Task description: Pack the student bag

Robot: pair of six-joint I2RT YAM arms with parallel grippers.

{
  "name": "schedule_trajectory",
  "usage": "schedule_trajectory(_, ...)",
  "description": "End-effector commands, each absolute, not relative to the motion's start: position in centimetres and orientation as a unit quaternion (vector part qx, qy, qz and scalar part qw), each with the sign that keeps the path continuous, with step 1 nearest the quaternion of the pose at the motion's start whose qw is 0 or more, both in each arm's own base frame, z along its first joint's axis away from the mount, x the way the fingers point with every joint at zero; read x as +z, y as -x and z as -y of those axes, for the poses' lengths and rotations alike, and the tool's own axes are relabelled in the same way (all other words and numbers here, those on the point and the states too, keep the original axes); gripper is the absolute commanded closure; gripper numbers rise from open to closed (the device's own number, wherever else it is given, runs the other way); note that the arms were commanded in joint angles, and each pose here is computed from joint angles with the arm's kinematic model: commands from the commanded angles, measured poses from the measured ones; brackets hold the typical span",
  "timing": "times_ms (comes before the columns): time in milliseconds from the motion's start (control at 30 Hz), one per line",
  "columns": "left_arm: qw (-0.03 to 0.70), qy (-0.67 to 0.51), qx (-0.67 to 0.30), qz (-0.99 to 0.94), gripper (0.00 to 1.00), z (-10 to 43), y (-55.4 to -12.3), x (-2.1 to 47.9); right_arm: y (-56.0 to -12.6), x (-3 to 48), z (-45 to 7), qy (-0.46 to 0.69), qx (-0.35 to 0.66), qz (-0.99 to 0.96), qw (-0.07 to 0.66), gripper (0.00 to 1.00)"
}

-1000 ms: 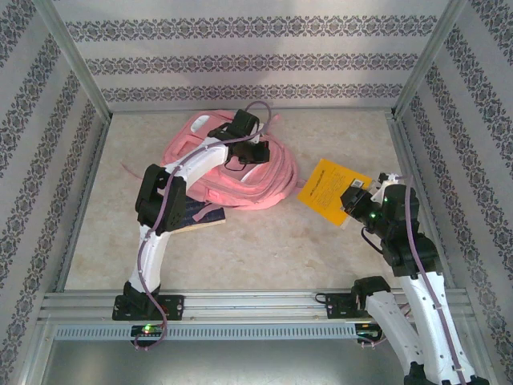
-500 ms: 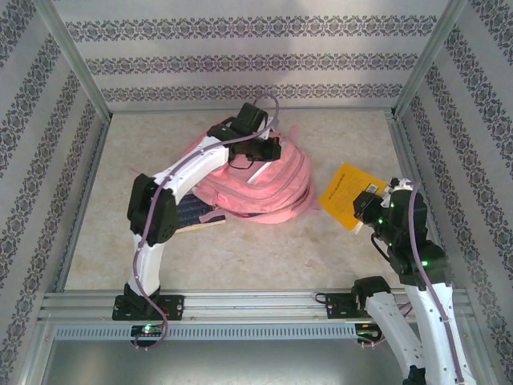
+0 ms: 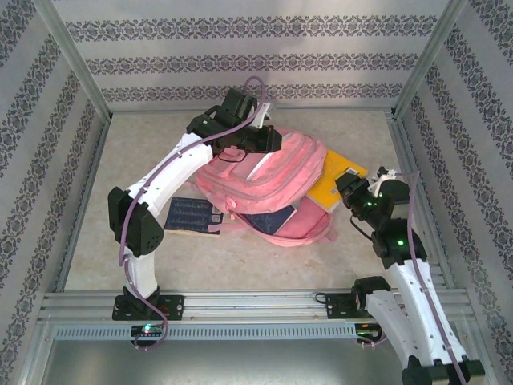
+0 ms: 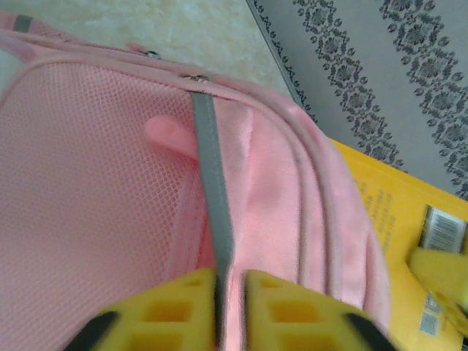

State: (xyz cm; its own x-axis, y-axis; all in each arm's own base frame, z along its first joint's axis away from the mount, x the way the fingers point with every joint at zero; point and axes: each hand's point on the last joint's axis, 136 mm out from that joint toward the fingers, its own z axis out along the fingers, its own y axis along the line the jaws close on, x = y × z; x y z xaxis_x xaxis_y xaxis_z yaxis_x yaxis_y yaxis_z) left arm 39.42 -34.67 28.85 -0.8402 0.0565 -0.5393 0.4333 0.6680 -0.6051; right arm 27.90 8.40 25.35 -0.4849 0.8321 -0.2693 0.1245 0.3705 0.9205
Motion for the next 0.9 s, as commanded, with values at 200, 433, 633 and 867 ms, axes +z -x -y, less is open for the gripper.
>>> schedule_trajectory(200, 0.284, -0.224, -0.321, -0.875, 0.37, 35.1, -35.1, 32.5, -28.5, 34.4, -9.9, -0.319, 0.622, -0.601, 0.388, 1.00)
schedule_trajectory(433, 0.282, -0.303, -0.269, -0.870, 0.33, 39.3, -32.2, 30.6, -28.3, 34.2, -10.1, -0.318, 0.623, -0.603, 0.383, 1.00)
schedule_trajectory(633, 0.299, -0.318, -0.207, -0.875, 0.33, 40.6, -32.7, 29.0, -28.2, 34.2, -10.3, -0.315, 0.624, -0.606, 0.379, 1.00)
schedule_trajectory(867, 0.300, -0.312, -0.159, -0.887, 0.46, 41.0, -34.7, 26.0, -27.9, 34.8, -10.4, -0.309, 0.628, -0.604, 0.381, 1.00)
